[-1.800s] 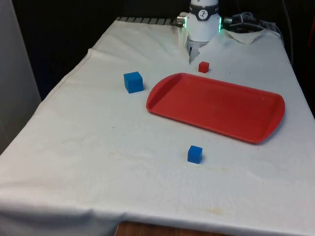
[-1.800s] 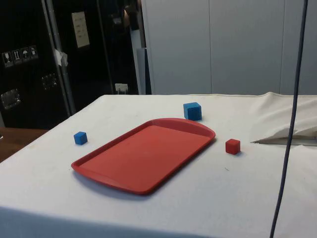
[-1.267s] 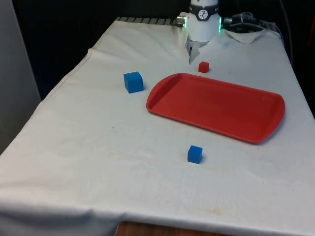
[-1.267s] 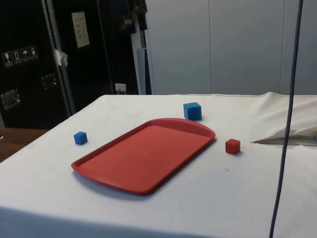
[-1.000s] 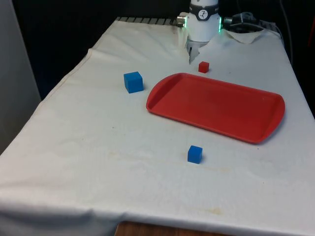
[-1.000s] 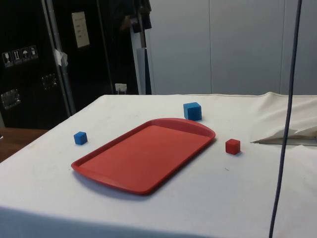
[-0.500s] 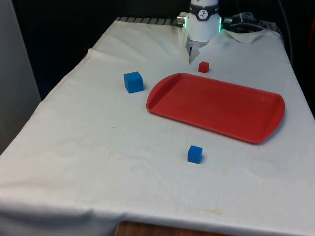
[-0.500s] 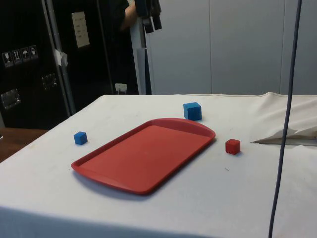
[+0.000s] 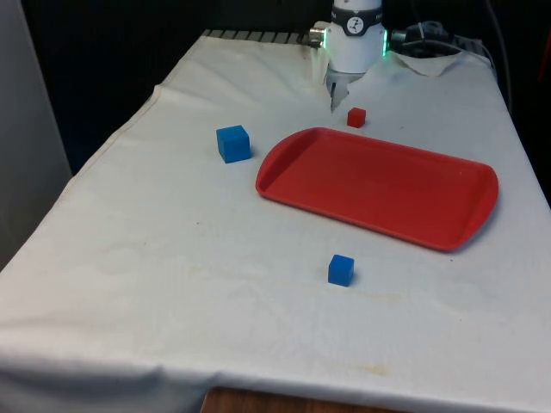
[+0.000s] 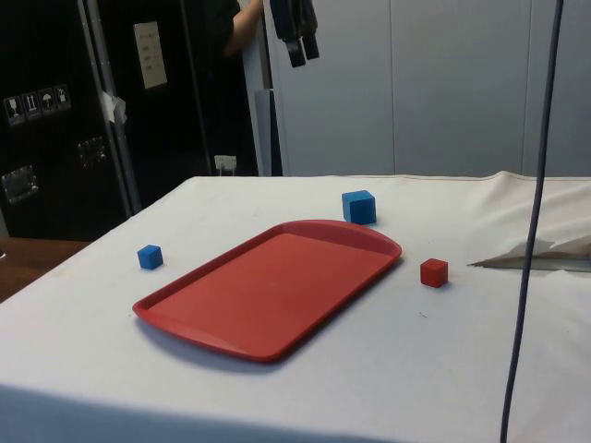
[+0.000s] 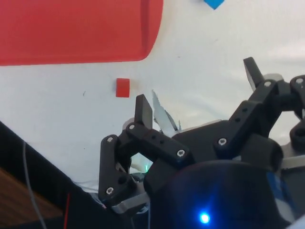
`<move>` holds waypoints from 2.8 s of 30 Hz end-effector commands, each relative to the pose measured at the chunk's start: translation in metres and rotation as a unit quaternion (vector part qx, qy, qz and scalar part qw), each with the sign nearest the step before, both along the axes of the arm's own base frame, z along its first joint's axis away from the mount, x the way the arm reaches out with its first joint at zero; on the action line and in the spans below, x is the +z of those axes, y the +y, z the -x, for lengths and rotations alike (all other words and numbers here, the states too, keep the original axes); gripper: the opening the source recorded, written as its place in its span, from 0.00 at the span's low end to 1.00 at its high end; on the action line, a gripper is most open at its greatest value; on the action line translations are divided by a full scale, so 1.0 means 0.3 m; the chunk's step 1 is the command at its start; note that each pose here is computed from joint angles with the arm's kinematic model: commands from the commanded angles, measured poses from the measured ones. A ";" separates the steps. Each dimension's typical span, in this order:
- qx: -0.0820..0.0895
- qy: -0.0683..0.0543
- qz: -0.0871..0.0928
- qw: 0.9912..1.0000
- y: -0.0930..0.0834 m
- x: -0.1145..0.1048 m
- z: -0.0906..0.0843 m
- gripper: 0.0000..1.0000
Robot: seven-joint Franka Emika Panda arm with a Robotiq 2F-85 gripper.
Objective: Pick up the largest block and place it onto the tray.
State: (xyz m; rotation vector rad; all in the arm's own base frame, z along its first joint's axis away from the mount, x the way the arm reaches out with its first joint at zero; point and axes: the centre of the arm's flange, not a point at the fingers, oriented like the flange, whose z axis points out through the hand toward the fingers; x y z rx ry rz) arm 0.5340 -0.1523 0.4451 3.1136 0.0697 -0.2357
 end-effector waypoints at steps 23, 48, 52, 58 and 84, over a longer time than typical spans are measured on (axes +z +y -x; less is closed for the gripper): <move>-0.013 0.040 0.035 0.998 -0.127 -0.196 0.007 1.00; -0.009 0.074 0.049 0.996 -0.160 -0.431 0.033 1.00; 0.005 0.080 0.045 0.996 -0.162 -0.475 0.034 1.00; 0.026 0.087 0.045 0.995 -0.165 -0.517 0.039 1.00; 0.124 0.107 0.046 0.985 -0.128 -0.691 0.073 1.00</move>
